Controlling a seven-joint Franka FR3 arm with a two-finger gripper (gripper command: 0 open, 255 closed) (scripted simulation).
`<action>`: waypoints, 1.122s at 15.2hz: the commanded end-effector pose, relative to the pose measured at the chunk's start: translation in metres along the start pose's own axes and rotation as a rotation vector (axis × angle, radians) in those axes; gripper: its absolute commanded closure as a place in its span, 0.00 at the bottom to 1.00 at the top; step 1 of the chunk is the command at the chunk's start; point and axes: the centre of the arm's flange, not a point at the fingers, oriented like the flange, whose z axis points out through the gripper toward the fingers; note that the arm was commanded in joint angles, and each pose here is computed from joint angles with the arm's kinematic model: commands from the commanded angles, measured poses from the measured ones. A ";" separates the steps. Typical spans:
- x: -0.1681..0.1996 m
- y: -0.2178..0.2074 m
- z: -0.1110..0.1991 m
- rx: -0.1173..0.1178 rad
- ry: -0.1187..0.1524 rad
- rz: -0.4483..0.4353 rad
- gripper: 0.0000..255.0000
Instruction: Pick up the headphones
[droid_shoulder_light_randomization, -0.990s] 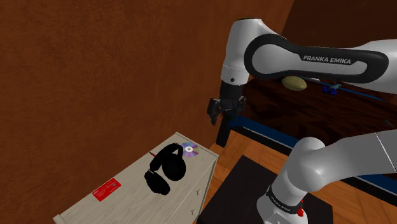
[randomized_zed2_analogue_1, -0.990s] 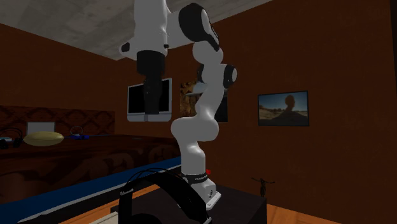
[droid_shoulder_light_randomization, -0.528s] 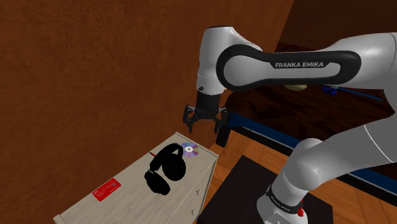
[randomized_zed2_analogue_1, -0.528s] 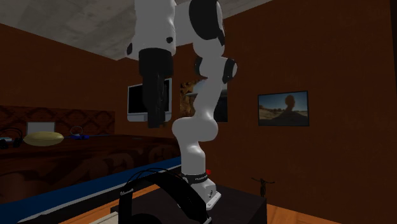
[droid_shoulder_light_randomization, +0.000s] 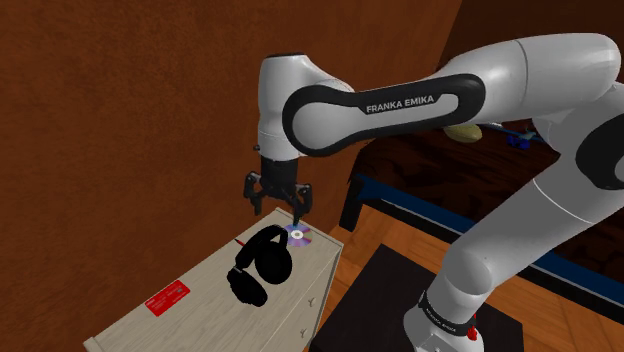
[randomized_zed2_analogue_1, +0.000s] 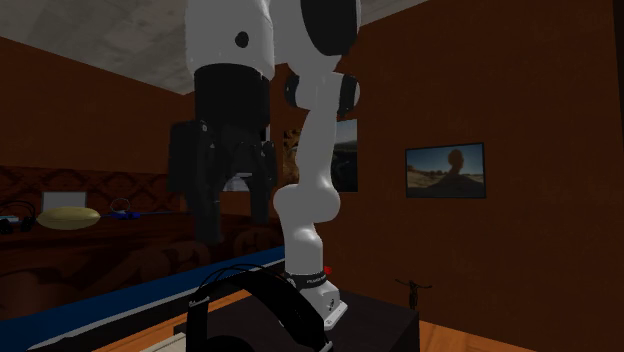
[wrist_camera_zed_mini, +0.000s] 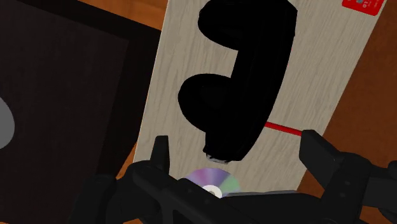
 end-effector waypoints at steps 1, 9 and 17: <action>0.001 -0.010 0.010 0.001 -0.004 0.042 0.00; 0.002 -0.012 0.044 0.001 -0.004 0.042 0.00; 0.002 -0.012 0.044 0.001 -0.003 0.042 1.00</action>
